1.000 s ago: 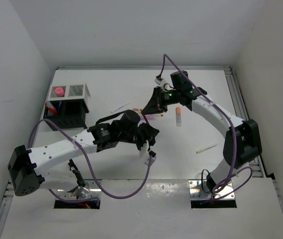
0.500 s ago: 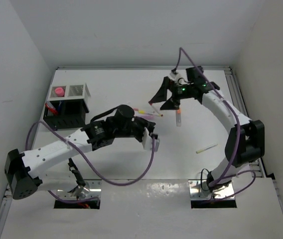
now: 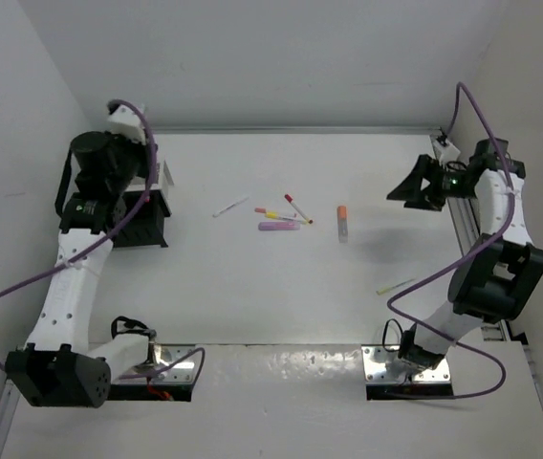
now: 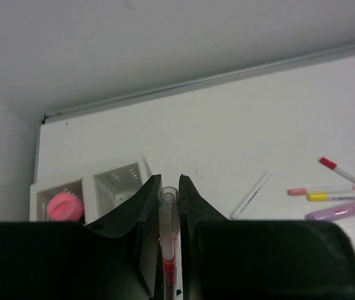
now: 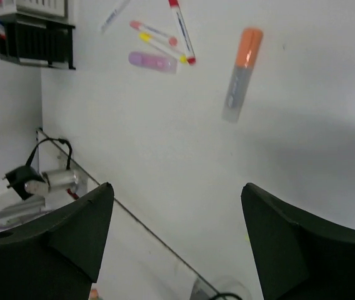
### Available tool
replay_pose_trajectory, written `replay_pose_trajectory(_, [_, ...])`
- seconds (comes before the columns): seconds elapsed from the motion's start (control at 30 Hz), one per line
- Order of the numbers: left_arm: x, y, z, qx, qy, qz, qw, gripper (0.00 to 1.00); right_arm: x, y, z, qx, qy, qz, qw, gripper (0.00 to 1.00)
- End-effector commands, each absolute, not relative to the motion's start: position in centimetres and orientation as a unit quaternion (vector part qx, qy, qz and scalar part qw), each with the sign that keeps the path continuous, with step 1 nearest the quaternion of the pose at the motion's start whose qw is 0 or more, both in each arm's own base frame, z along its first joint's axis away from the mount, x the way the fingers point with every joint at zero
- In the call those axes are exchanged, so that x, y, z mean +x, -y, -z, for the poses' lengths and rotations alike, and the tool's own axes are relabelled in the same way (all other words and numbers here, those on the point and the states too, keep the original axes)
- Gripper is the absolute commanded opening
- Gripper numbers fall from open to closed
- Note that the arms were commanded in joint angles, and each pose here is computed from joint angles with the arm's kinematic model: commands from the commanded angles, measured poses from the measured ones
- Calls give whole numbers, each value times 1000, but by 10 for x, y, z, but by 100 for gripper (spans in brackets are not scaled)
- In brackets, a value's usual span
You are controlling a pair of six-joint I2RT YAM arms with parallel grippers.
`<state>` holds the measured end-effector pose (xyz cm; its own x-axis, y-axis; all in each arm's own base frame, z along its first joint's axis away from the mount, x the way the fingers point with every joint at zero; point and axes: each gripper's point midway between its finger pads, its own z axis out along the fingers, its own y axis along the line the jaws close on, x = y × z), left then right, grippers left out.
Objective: Sort the stationery into containers
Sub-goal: Place the pen in the storage box.
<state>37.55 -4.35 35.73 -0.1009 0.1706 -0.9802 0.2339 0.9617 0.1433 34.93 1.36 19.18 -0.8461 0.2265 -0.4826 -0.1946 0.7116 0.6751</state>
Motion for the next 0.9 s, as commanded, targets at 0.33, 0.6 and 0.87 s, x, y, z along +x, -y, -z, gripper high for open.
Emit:
replay_pose_trajectory(0.33, [364,-55,-356,0,-732,80,676,0,272,9,-163,-51,-885,-389,252,76])
replay_pose_trajectory(0.6, [387,-143,-320,-42,-728,72,680,0,268,9,-138,-127,-911,-293,260,73])
replay_pose_trajectory(0.87, [409,-166,-294,-13,-732,57,679,0,261,6,-126,-144,-914,-285,250,72])
